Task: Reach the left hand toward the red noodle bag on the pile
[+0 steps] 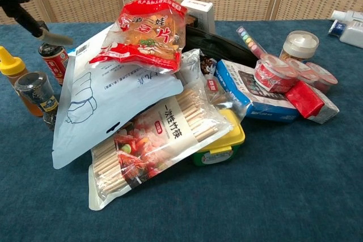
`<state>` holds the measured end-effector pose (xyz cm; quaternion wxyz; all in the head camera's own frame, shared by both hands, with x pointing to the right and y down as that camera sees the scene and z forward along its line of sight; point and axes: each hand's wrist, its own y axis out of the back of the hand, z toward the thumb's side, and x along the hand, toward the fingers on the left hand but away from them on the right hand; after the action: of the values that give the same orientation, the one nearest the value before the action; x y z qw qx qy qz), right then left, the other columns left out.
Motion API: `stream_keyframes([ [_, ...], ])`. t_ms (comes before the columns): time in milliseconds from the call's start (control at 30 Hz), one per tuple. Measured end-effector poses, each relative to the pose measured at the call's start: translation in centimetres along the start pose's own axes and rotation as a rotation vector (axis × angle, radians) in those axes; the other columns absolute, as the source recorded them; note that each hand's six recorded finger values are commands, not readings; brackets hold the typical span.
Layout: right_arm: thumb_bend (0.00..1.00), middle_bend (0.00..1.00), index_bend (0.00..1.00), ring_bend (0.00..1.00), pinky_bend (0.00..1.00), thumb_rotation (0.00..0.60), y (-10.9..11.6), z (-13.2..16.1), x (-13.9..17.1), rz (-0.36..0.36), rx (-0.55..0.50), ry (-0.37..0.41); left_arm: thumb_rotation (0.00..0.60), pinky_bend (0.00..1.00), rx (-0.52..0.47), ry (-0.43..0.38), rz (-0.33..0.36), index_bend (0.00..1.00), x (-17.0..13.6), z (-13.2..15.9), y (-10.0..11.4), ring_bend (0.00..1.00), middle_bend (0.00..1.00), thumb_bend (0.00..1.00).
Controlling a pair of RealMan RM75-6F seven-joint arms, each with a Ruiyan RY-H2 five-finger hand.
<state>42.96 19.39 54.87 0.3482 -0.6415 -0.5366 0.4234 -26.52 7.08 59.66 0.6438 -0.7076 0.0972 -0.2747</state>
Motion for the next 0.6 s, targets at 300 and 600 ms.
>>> stream_keyframes([
  [300,0.00,0.00,0.00,0.00,0.00,0.600,0.5,-0.4,0.0,-0.015,-0.007,-0.014,0.559,0.00,0.046,-0.067,-0.065,0.00,5.2,1.8,-1.0,0.00,0.00,0.28],
  [600,0.00,0.00,0.00,0.00,0.00,0.600,1.0,-0.4,0.0,-0.027,-0.013,-0.016,0.600,0.14,0.076,-0.110,-0.082,0.00,9.3,3.4,-1.5,0.03,0.00,0.35],
])
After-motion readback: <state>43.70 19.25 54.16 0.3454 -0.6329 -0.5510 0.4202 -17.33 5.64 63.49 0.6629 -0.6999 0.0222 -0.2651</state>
